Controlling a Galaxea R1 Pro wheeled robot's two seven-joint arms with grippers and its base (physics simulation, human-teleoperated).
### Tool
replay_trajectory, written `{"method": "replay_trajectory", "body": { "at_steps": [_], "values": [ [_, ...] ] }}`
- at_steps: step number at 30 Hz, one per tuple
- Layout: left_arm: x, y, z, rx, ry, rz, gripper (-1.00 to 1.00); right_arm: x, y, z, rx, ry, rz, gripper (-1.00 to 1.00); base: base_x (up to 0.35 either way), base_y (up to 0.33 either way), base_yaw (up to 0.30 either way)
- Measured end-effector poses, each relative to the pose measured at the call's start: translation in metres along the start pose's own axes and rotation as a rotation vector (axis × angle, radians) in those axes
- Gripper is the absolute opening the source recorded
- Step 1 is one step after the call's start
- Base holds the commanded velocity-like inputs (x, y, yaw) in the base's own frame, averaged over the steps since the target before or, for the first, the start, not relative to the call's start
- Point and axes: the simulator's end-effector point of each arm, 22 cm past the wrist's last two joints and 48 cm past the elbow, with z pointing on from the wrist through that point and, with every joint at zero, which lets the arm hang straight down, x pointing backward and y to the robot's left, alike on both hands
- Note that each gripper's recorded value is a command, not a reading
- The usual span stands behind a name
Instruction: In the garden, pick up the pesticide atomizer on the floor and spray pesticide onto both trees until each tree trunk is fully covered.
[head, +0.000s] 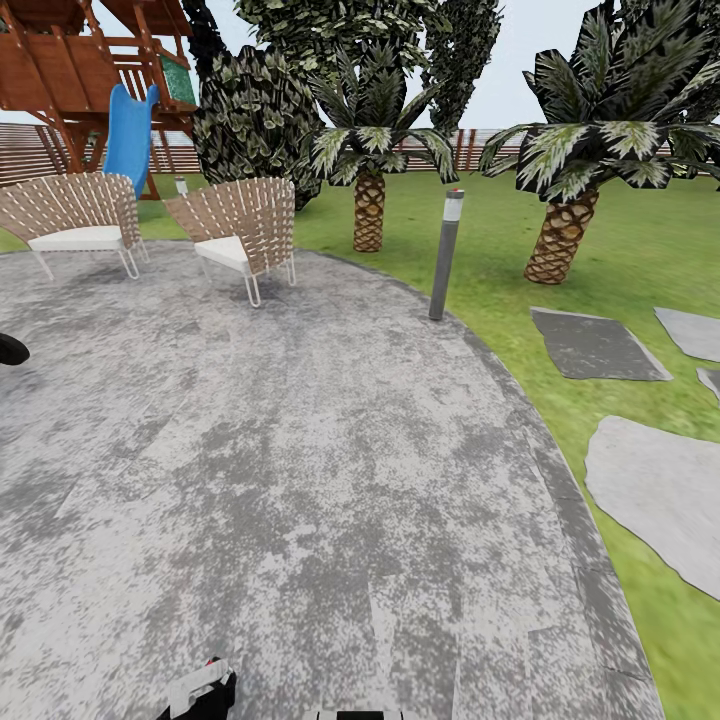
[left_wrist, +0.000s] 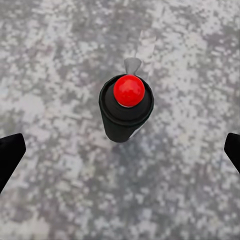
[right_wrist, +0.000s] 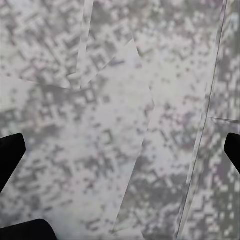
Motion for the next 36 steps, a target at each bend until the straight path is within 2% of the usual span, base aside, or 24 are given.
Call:
{"method": "replay_trajectory", "body": {
  "at_steps": [23, 28, 32, 36],
  "values": [
    [0.0, 0.0, 0.0, 0.0, -0.001, 0.0, 1.0, -0.004, -0.001, 0.0, 0.001, -0.009, 0.006, 1.0, 0.0, 0.0, 0.0],
    [0.0, 0.0, 0.0, 0.0, -0.001, 0.0, 1.0, -0.019, -0.003, 0.002, 0.004, -0.036, 0.009, 1.0, 0.0, 0.0, 0.0],
    [-0.001, 0.0, 0.0, 0.0, -0.002, -0.001, 1.0, -0.051, -0.005, 0.003, 0.01, -0.098, 0.012, 1.0, 0.0, 0.0, 0.0],
    [0.005, 0.001, 0.001, -0.004, 0.009, 0.0, 1.0, -0.065, -0.006, 0.006, 0.013, -0.119, 0.019, 1.0, 0.0, 0.0, 0.0]
  ]
}}
